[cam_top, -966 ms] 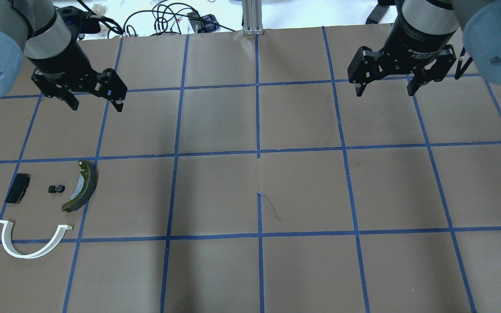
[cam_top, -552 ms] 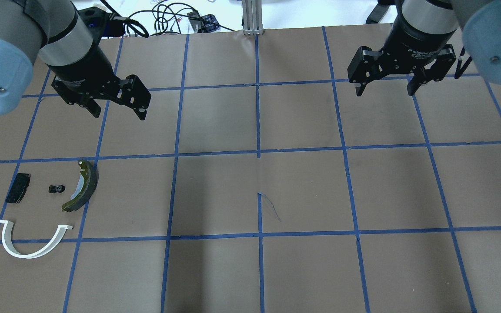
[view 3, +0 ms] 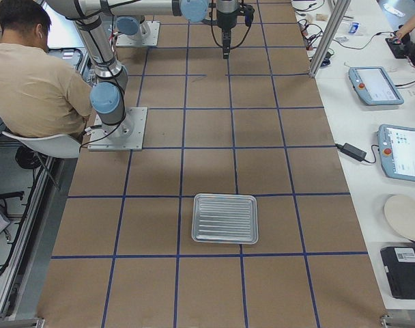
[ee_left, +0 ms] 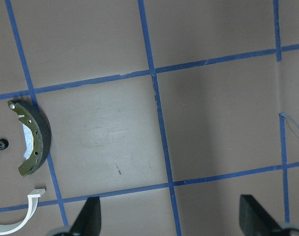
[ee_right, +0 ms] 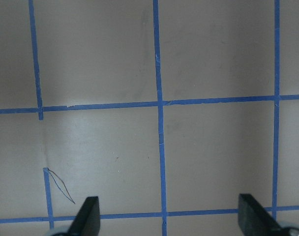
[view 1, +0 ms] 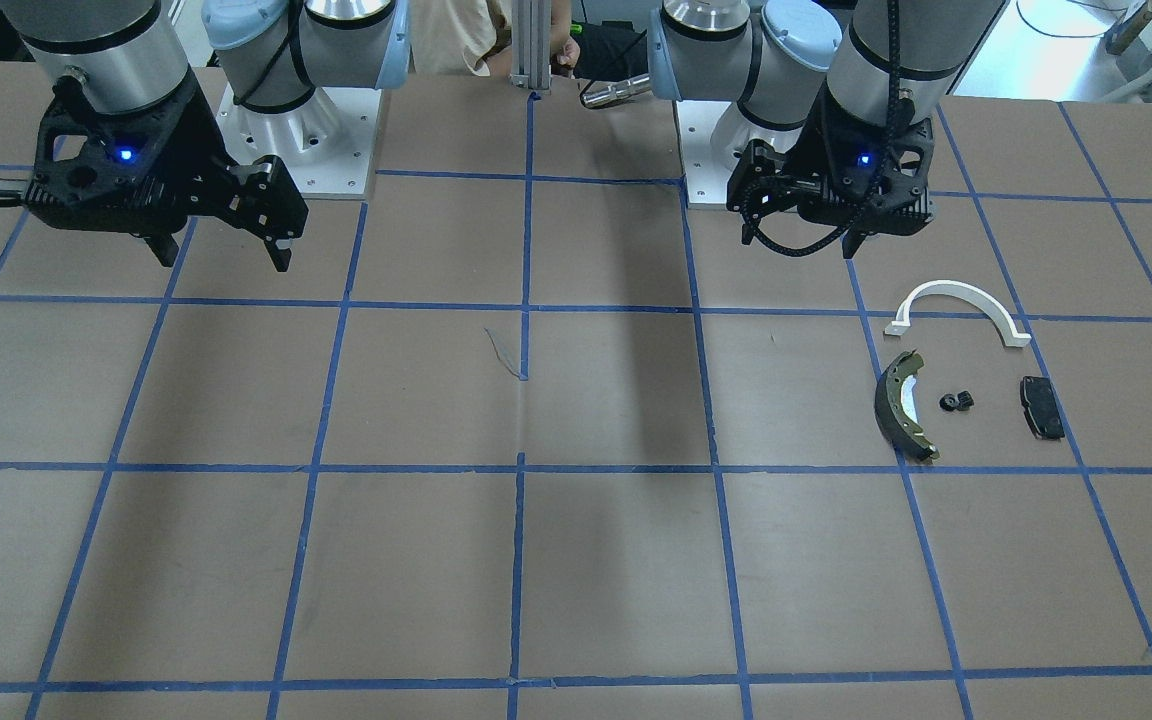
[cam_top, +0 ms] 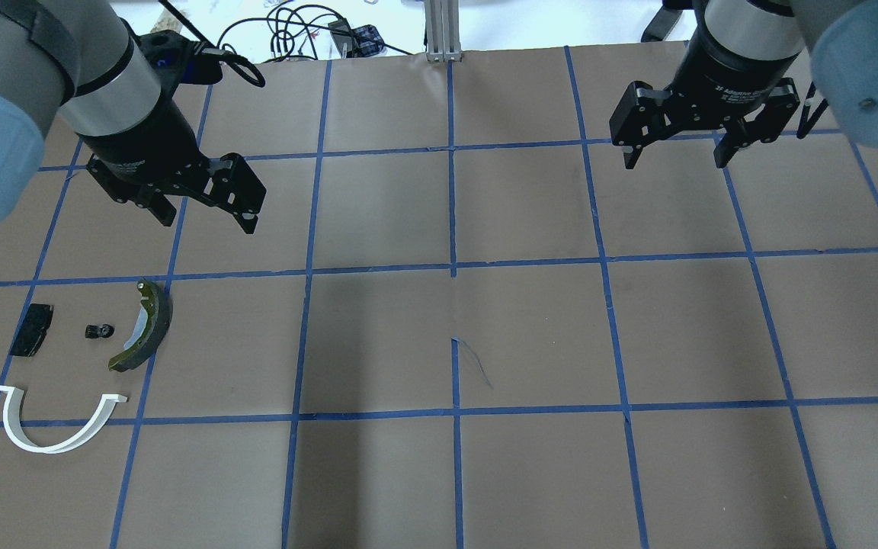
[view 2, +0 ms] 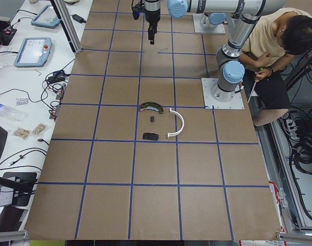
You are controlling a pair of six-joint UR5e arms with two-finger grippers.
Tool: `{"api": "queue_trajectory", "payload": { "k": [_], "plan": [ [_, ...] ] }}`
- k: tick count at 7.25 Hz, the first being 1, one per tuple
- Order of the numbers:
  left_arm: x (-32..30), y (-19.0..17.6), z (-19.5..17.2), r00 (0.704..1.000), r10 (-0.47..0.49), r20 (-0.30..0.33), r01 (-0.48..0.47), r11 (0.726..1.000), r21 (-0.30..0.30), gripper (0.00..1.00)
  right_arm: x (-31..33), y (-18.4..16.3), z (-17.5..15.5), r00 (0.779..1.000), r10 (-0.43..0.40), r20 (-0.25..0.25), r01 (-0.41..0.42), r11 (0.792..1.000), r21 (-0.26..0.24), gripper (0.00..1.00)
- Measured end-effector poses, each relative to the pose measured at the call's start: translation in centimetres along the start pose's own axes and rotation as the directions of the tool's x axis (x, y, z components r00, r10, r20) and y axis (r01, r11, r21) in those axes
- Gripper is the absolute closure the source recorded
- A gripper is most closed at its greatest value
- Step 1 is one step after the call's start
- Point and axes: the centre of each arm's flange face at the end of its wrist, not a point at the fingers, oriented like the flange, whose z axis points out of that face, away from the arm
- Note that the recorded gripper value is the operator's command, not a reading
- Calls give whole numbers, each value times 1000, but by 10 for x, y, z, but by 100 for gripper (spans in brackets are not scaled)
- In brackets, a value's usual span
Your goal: Place bearing gear from tray to pile
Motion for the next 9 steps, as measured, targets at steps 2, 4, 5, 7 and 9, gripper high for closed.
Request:
{"api": "queue_trajectory", "payload": {
  "k": [2,4,5,7,9],
  "plan": [
    [-2,0,1,1000,-5,0,5,1000,-4,0,0,0,0,1000,0,0,0,1000,1,0],
    [-3,0,2,1000,-6,0,6,1000,-6,0,0,0,0,1000,0,0,0,1000,1,0],
    [-4,0,4,1000,-7,0,7,1000,-9,0,0,0,0,1000,0,0,0,1000,0,0],
    [-3,1,9,1000,-8,-3,8,1000,-16,0,0,0,0,1000,1,0,-1,1000,1,0],
    [-3,1,10,1000,-9,-2,9,1000,-14,0,0,0,0,1000,0,0,0,1000,0,0]
  ]
}}
